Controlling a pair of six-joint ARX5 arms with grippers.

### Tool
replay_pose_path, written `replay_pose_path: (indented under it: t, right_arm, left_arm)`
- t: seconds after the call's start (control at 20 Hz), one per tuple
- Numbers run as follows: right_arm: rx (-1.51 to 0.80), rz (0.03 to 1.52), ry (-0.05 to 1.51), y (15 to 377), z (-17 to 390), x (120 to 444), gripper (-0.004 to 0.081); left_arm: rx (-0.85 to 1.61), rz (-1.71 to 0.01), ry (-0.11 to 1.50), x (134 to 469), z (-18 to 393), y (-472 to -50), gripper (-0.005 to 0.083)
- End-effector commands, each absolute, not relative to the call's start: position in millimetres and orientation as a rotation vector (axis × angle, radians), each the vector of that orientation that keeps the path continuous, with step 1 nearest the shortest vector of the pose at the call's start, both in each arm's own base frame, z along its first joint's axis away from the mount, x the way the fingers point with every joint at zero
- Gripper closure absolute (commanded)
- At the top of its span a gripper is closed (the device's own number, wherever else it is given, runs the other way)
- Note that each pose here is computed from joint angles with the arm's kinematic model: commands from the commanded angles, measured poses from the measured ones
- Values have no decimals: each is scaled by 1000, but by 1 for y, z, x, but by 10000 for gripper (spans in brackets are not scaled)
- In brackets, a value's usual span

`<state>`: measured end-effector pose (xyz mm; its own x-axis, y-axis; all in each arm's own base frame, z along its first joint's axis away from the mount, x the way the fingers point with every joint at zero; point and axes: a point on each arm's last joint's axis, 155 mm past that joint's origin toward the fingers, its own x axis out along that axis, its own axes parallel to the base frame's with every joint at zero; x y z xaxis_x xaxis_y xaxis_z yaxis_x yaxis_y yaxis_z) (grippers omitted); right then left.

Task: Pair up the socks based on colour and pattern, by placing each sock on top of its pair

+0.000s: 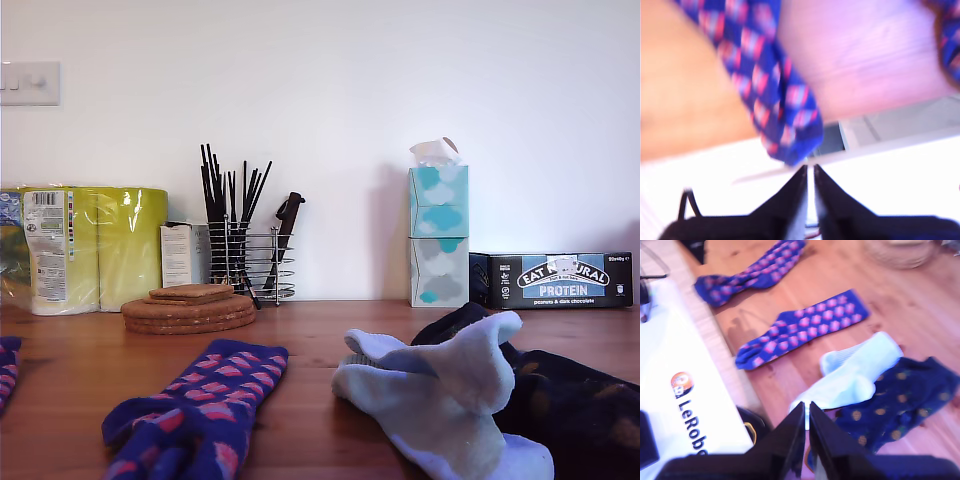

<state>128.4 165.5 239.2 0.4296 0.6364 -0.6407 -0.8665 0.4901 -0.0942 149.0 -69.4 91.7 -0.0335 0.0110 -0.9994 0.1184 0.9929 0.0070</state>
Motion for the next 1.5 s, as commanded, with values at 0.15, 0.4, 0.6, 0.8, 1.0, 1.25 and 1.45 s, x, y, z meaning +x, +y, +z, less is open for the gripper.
replay_pose_path:
  t: [0.15,0.4,0.6,0.8,1.0,1.25,1.45]
  right_arm:
    - [-472,1025,569,174,238,127,783]
    - [-470,1024,562,175,239,128,783]
    - [-469,1023,560,175,239,129,783]
    - [-469,1023,559,175,239,129,783]
    - [-469,1023,559,175,239,129,783]
    - [-469,1022,559,175,240,129,783]
    - [-470,1019,558,175,240,130,783]
  left_arm:
    - [85,-2,1566,163,83,-65,183]
    - [147,27,1615,172,59,-59,188]
    - [156,42,1659,178,40,-52,188]
    - [139,32,1710,180,27,-52,239]
    - [138,1,1771,175,16,-57,410]
    - [178,-52,1767,178,13,-58,794]
    - [117,-182,1716,198,29,-84,794]
